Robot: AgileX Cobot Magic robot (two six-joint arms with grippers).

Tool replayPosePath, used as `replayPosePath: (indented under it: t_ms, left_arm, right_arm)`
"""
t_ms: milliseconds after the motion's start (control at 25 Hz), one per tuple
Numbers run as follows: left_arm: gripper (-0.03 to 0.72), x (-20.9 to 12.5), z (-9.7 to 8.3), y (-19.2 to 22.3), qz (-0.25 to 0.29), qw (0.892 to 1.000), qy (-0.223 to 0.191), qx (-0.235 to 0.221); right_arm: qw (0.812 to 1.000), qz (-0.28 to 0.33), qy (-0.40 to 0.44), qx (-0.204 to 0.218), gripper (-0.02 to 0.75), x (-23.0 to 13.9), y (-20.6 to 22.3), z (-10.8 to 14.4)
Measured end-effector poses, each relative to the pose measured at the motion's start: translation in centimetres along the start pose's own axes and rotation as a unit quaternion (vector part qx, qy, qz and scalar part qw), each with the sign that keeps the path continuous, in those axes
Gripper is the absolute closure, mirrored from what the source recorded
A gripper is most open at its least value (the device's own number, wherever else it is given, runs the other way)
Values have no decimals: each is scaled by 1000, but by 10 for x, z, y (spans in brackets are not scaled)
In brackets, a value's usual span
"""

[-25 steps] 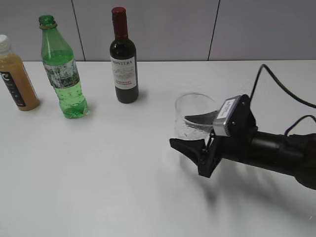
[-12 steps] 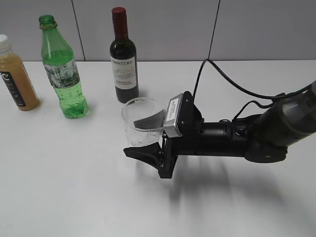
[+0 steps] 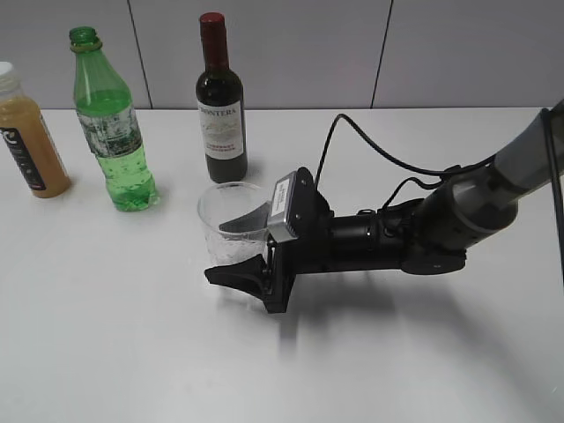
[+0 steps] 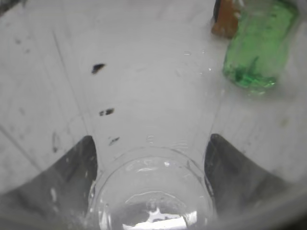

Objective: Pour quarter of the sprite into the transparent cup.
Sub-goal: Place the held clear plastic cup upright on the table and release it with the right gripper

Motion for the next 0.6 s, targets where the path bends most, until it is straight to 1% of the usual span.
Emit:
replayPosePath:
  t_ms: [200,520,600]
  left_arm:
    - [99,0,0,0,0,1000,0,0]
    - [99,0,0,0,0,1000,0,0]
    - [99,0,0,0,0,1000,0,0]
  right_arm:
    - [1000,18,5,1,208,-12,2,1]
    - [999,30,14,5,207,-25,4,6]
    - [999,32,13,5,184,-25,4,5]
Point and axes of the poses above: a point on each arm's last joint axis where the gripper is mounted, y pointing out along that axis toward the gripper, z along the wrist's bending axis when the last joint is at zero, x = y × z, the point moved 8 cm from there along y, pointing out along that axis toward the gripper, and after that the axes turned 13 degrees about -y, right-handed, at the moved point
